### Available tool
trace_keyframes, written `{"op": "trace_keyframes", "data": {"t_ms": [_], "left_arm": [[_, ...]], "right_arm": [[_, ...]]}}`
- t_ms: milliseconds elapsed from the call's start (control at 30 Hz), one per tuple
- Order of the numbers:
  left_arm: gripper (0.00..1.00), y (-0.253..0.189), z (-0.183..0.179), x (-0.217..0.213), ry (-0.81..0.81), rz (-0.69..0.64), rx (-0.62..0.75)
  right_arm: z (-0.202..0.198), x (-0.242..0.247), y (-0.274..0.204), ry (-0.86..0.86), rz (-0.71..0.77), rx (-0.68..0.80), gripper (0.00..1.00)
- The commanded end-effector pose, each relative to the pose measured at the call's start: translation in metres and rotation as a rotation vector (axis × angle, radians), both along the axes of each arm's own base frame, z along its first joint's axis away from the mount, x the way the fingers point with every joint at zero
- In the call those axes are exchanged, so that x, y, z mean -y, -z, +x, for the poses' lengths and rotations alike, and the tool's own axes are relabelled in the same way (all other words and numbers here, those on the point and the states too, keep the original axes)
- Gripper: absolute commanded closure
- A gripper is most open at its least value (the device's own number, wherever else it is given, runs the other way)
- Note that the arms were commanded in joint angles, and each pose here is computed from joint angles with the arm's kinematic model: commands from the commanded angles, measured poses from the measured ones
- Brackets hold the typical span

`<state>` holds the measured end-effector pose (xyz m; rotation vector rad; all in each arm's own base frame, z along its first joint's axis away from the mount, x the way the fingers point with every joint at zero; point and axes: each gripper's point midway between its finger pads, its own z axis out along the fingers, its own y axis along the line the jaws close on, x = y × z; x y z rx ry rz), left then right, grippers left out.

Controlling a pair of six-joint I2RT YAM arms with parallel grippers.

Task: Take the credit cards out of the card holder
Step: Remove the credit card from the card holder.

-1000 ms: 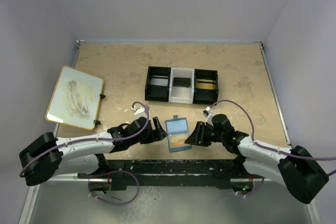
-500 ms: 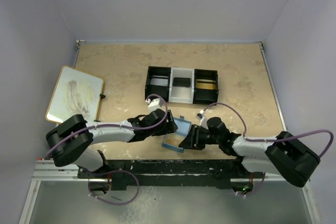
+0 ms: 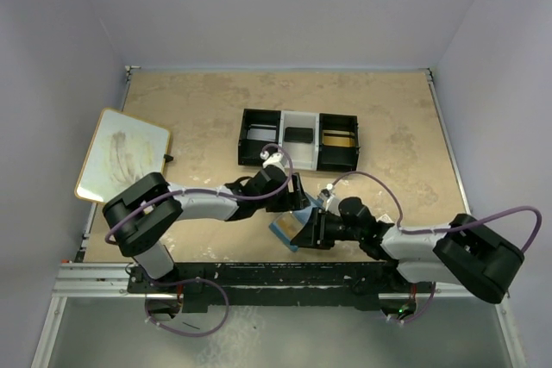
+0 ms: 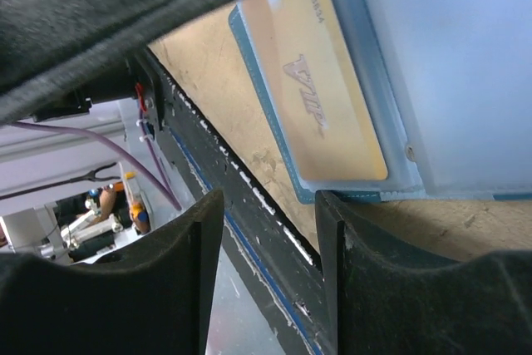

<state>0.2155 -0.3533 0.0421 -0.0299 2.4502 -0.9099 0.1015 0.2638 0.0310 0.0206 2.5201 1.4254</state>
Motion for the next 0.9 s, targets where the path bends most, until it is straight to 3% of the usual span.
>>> {"op": "trace_keyframes", "data": {"t_ms": [0, 167, 300, 433, 533, 667, 867], "left_arm": [[0.27, -0.017, 0.004, 0.014, 0.092, 0.014, 0.047], [0.24, -0.037, 0.033, -0.042, -0.167, 0.136, 0.14], [0.22, -0.057, 0.034, -0.08, -0.284, 0.188, 0.176], [0.23, -0.046, 0.012, -0.098, -0.268, 0.211, 0.12], [0.27, -0.034, -0.012, -0.092, -0.215, 0.122, 0.036], [0.28, -0.03, -0.039, -0.079, -0.153, -0.034, -0.037], [0.28, -0.029, -0.047, -0.07, -0.122, -0.058, -0.071]], "right_arm": [[0.005, -0.001, -0.008, 0.024, 0.016, 0.031, 0.48], [0.018, 0.006, -0.022, 0.078, -0.049, 0.084, 0.45], [0.026, 0.021, -0.026, 0.152, -0.126, 0.093, 0.44], [0.044, 0.026, -0.033, 0.208, -0.161, 0.152, 0.45], [0.061, 0.026, -0.031, 0.204, -0.206, 0.172, 0.49], [0.076, 0.017, -0.026, 0.114, -0.204, 0.161, 0.54], [0.075, 0.012, -0.006, -0.004, -0.258, 0.137, 0.54]]}}
